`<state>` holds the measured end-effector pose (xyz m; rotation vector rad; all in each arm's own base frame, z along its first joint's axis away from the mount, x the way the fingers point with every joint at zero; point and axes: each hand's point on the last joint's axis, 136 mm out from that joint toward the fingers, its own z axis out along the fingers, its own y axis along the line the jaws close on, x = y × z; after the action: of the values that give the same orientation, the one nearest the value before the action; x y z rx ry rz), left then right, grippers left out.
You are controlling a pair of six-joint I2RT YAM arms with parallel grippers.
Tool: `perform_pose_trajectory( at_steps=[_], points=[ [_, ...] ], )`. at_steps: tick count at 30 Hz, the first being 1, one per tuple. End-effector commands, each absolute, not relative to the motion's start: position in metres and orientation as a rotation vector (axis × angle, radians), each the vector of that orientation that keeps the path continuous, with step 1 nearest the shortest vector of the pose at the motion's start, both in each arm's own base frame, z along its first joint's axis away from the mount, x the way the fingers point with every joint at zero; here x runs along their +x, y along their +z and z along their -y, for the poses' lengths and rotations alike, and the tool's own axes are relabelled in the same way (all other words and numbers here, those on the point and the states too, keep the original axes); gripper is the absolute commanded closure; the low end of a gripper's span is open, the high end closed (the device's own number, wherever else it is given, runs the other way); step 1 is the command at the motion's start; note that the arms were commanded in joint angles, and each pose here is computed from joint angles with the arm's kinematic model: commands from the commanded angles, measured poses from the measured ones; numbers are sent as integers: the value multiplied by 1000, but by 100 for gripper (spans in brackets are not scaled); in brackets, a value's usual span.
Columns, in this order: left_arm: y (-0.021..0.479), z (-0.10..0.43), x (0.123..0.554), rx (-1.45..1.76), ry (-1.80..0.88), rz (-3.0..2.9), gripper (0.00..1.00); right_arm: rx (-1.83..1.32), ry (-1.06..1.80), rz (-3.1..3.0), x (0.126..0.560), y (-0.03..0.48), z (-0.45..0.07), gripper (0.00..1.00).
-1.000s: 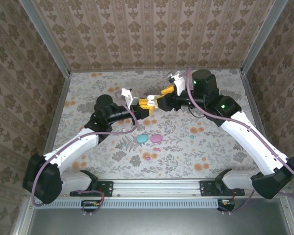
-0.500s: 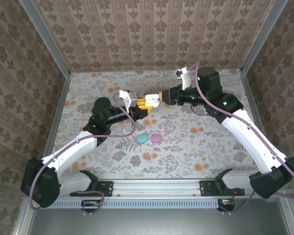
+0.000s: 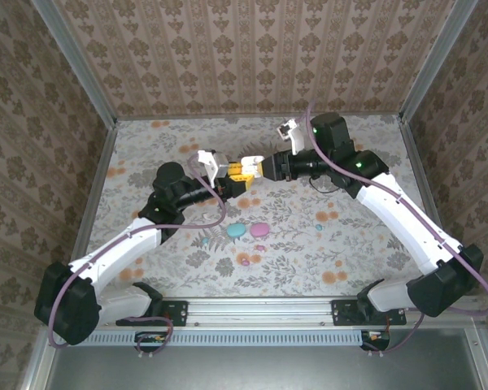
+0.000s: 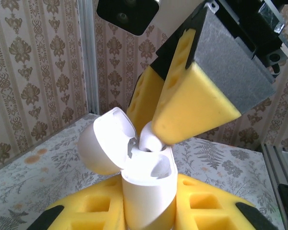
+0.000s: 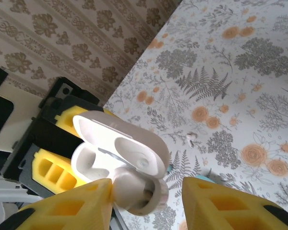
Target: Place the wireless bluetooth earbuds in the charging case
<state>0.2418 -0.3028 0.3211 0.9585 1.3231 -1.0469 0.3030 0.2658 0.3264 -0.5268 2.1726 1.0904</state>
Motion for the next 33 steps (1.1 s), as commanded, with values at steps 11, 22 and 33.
perform_pose_trajectory(
  at_steps=[11, 22, 33],
  points=[
    [335, 301, 237, 969, -1005, -1237, 76, -509, 973, -2123, 311, 343, -247, 57],
    [333, 299, 237, 962, -983, -1239, 76, -446, 1038, -2117, 313, 346, -249, 55],
    [335, 296, 241, 939, -962, -1245, 76, -493, 1139, -2161, 310, 332, -268, 63]
  ],
)
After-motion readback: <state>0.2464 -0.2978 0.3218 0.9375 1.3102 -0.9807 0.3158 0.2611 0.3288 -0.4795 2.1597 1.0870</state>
